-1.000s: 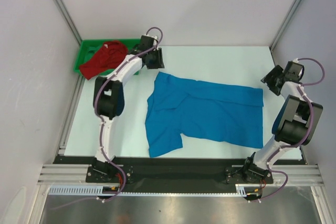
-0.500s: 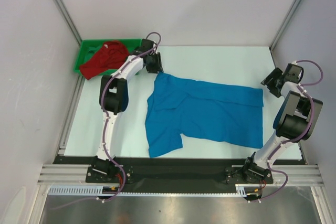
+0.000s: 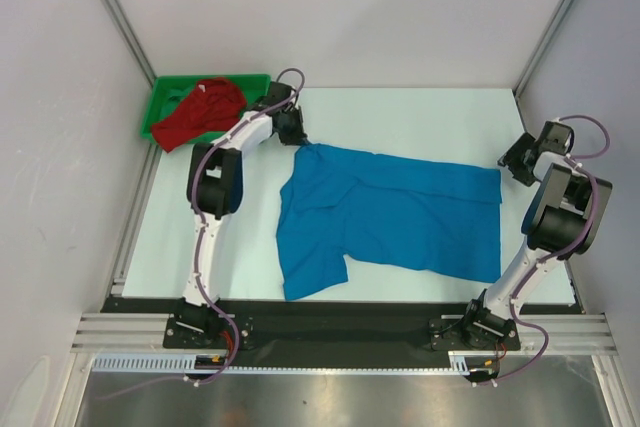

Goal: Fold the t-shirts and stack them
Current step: Fold the tshirt

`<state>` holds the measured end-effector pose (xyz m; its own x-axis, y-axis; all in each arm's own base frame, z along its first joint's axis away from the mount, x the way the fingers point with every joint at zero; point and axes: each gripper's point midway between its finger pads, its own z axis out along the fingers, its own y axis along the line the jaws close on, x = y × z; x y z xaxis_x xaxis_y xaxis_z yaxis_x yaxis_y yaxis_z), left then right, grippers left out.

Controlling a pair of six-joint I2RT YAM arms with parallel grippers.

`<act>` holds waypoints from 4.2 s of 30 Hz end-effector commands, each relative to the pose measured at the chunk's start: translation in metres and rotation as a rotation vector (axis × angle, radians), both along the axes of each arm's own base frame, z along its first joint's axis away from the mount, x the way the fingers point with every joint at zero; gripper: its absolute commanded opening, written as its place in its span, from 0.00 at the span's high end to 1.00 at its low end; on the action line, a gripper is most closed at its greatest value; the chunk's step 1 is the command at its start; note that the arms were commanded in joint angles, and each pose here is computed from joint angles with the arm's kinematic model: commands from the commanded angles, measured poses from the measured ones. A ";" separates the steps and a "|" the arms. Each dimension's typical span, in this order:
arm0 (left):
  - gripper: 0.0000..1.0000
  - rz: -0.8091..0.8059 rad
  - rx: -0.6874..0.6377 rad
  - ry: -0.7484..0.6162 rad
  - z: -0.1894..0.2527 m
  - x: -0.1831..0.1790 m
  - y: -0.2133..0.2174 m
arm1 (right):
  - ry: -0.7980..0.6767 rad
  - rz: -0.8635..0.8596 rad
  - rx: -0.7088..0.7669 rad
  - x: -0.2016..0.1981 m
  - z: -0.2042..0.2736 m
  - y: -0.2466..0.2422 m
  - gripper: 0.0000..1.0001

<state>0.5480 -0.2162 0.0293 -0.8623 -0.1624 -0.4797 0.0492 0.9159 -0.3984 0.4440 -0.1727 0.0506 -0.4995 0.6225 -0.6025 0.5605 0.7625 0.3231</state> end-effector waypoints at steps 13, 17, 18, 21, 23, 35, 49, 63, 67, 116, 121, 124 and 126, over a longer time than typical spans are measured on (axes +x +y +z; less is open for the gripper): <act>1.00 0.133 -0.042 -0.153 0.061 0.011 0.026 | -0.003 0.105 0.017 0.026 -0.011 0.021 0.44; 1.00 0.135 -0.059 -0.154 0.063 0.011 0.027 | 0.029 0.087 0.011 0.021 -0.020 0.019 0.49; 1.00 0.134 -0.064 -0.152 0.063 0.011 0.026 | 0.036 0.083 0.011 0.019 -0.022 0.018 0.51; 1.00 0.133 -0.076 -0.143 0.060 0.010 0.024 | 0.040 0.073 0.008 0.019 -0.025 0.017 0.60; 0.97 0.137 -0.081 -0.144 0.060 0.011 0.024 | 0.040 0.073 0.011 0.019 -0.026 0.017 0.69; 0.71 0.144 -0.089 -0.170 0.073 0.005 0.030 | 0.024 0.075 0.015 0.019 -0.023 0.020 0.72; 0.70 0.161 -0.070 -0.124 0.053 0.003 0.033 | 0.028 0.083 0.020 0.017 -0.022 0.022 0.78; 0.64 0.160 -0.075 -0.088 0.034 0.008 0.028 | 0.026 0.085 0.025 0.016 -0.024 0.023 0.77; 0.67 0.163 -0.080 -0.080 0.033 0.012 0.027 | 0.023 0.086 0.022 0.016 -0.023 0.023 0.78; 1.00 0.342 -0.036 -0.329 0.072 0.085 0.080 | -0.197 -0.033 0.015 0.098 0.001 -0.001 1.00; 1.00 0.345 -0.040 -0.335 0.062 0.098 0.081 | -0.194 -0.036 0.042 0.116 -0.005 -0.003 1.00; 0.91 0.344 -0.052 -0.351 0.064 0.108 0.080 | -0.177 -0.029 0.034 0.119 -0.004 0.000 1.00; 0.72 0.340 -0.049 -0.355 0.066 0.109 0.081 | -0.142 -0.036 0.019 0.117 -0.003 -0.004 0.94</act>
<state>0.6352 -0.1501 0.0668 -0.6132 -0.4260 -0.6652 -0.1319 0.8855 -0.4455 0.5496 -0.1644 0.0289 -0.4104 0.6681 -0.6206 0.5212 0.7303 0.4416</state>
